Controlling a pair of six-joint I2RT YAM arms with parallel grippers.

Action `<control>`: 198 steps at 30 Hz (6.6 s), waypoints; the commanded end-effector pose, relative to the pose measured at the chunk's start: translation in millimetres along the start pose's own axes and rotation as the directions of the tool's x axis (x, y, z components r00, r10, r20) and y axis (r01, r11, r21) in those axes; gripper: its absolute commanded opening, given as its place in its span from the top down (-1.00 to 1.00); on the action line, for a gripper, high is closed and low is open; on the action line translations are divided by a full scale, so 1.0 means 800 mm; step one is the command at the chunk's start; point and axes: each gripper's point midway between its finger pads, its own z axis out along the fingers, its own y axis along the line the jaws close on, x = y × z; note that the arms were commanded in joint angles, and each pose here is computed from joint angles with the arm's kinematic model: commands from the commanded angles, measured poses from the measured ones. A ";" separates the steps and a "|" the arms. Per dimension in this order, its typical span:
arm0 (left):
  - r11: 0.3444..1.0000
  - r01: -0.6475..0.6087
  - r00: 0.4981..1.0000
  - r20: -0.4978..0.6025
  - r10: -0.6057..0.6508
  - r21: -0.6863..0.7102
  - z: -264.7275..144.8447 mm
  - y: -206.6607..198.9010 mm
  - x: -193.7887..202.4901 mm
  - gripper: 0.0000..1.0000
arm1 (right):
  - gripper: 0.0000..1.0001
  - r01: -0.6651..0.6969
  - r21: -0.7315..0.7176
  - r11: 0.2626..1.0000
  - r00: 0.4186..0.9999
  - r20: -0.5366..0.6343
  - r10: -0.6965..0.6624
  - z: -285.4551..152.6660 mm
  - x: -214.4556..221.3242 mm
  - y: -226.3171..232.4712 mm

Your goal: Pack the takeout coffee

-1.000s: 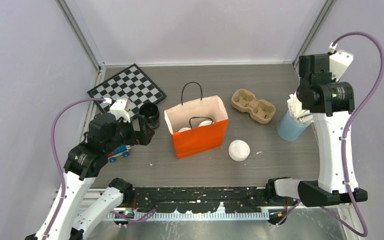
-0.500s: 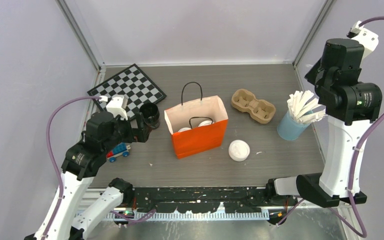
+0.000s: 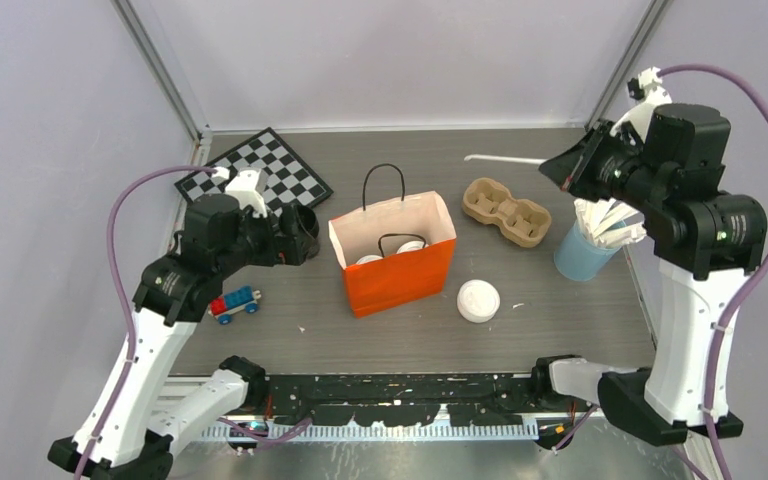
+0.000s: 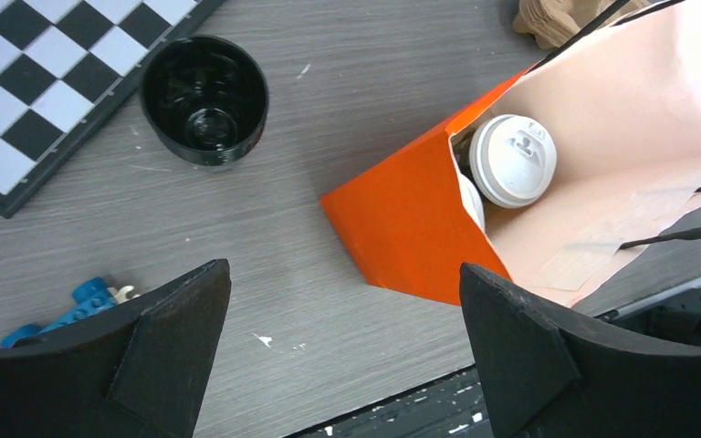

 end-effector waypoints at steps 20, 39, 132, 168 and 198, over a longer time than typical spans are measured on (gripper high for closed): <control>0.974 0.158 0.987 -0.033 -0.154 0.165 0.017 -0.050 -0.012 -0.87 | 0.99 -0.253 -0.358 0.899 0.934 -0.332 0.131 0.005 0.082 0.078; 0.984 0.099 0.995 -0.011 -0.098 0.146 0.012 -0.039 -0.006 -0.92 | 0.99 -0.284 -0.291 0.913 0.813 -0.578 0.069 0.129 0.167 0.144; 0.995 -0.075 0.997 0.028 0.074 0.069 0.007 -0.002 0.025 -0.99 | 0.40 -0.135 0.916 0.377 0.951 0.014 0.308 0.052 0.114 -0.327; 0.995 -0.087 0.995 0.045 0.085 0.048 -0.003 0.005 0.027 -1.00 | 0.99 -0.143 0.904 0.404 0.964 0.034 0.264 0.048 0.093 -0.322; 0.993 -0.072 0.996 0.055 0.067 0.090 -0.002 -0.006 0.024 -0.99 | 0.99 -0.343 0.643 0.685 0.928 0.344 0.142 -0.020 -0.074 -0.200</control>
